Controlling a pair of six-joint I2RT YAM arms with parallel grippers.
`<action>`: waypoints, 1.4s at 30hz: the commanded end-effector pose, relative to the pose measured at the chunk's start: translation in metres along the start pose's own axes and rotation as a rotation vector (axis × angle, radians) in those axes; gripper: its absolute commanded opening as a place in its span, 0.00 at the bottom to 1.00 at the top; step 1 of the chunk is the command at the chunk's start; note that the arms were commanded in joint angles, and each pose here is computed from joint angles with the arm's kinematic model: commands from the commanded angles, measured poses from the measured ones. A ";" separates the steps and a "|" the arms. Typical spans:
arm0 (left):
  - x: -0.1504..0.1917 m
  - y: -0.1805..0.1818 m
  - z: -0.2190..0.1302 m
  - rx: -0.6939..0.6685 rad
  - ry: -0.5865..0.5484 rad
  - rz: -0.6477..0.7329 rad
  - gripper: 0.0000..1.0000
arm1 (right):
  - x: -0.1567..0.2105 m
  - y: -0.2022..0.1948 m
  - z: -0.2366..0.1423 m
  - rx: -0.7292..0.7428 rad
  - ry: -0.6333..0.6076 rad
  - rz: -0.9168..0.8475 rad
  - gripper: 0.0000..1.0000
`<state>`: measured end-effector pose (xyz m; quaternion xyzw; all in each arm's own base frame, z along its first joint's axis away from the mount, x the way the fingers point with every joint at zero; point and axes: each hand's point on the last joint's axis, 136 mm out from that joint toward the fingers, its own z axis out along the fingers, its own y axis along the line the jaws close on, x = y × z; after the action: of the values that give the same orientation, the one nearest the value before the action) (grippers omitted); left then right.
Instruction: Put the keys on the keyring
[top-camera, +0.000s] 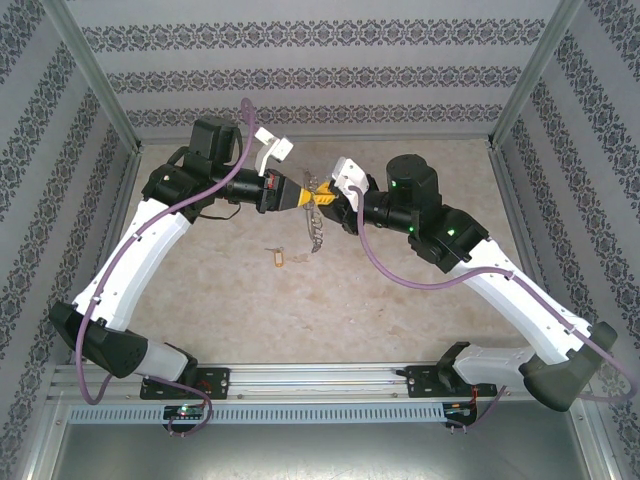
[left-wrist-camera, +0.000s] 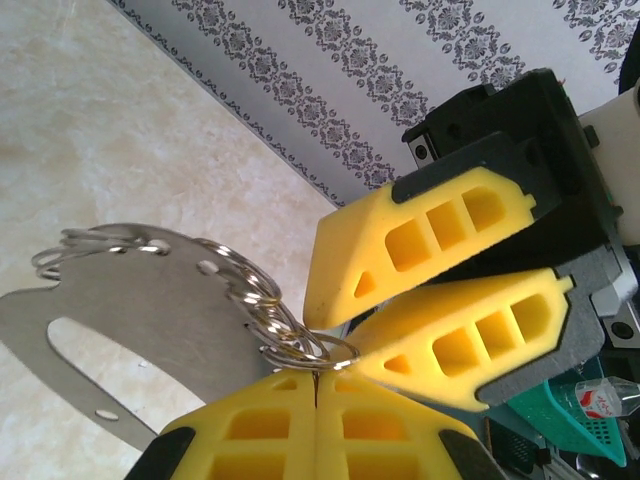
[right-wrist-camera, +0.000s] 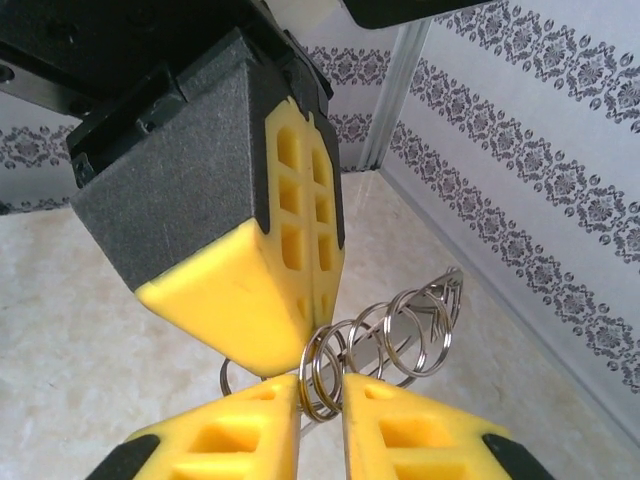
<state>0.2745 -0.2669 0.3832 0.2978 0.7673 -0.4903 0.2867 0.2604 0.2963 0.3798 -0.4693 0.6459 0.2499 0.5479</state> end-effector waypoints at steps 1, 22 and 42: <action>-0.011 -0.011 -0.009 0.025 -0.028 0.042 0.00 | -0.011 -0.001 -0.003 0.018 -0.015 -0.029 0.13; 0.004 -0.005 -0.020 -0.062 -0.039 0.044 0.39 | -0.024 0.002 -0.020 -0.006 -0.046 -0.063 0.00; -0.034 -0.055 -0.071 -0.228 -0.244 0.516 0.58 | -0.087 0.014 -0.047 -0.225 -0.160 -0.032 0.00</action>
<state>0.2429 -0.2203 0.4394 0.3568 0.7157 -0.3600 0.4804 0.2367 0.2897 0.4528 -0.5030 0.5858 0.3092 0.5552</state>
